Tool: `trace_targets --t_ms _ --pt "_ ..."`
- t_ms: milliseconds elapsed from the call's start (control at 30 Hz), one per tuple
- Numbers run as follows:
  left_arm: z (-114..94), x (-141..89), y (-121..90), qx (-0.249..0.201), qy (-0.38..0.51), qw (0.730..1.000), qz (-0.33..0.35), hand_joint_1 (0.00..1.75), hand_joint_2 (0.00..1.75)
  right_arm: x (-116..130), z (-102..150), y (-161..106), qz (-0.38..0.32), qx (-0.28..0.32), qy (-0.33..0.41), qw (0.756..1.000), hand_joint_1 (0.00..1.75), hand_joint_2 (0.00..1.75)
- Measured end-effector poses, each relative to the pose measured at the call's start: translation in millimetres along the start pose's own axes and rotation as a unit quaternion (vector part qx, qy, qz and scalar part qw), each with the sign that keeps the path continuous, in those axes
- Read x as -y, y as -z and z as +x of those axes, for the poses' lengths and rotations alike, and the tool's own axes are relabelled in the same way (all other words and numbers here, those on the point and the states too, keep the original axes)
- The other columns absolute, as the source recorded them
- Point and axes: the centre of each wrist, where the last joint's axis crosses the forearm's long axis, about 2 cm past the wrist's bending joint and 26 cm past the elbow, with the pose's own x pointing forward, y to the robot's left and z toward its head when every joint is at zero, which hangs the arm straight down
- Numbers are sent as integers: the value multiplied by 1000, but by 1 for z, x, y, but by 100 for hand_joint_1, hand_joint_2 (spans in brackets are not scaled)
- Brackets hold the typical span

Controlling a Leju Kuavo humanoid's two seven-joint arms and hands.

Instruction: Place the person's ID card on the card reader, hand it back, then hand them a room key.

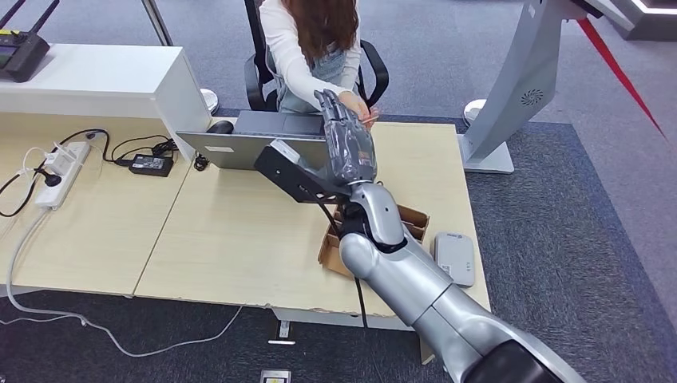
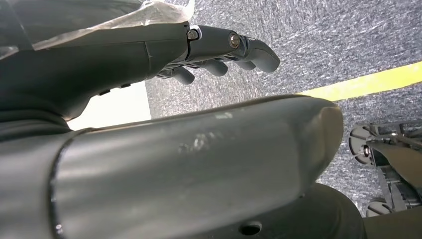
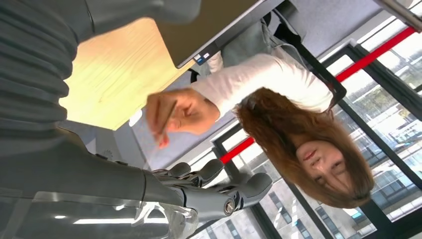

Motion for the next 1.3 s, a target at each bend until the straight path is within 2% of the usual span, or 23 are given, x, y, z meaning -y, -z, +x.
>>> trace_targets --t_ms 333,600,700,833,967,1100,1300 --pt "-2 -3 1 -4 -7 1000 3 0 0 1 14 -8 -28 35 62 997 0 175" --pt "-3 -5 1 -6 -8 1000 5 0 0 5 23 -13 -41 52 85 994 0 175" --pt "-3 -5 1 -7 -13 1000 5 0 0 7 24 -17 -51 64 118 990 0 175" --pt "-5 -4 1 -14 -23 1000 4 0 0 13 21 -31 -68 69 183 978 0 175" --pt "-6 -4 2 -22 -33 999 7 0 0 16 7 -55 -98 62 233 965 0 175" --pt "-7 -4 2 -25 -37 999 8 0 0 17 -6 -79 -119 56 256 958 0 175" --pt "-7 -3 2 -25 -43 999 10 0 0 25 -14 -97 -140 56 282 947 0 175"
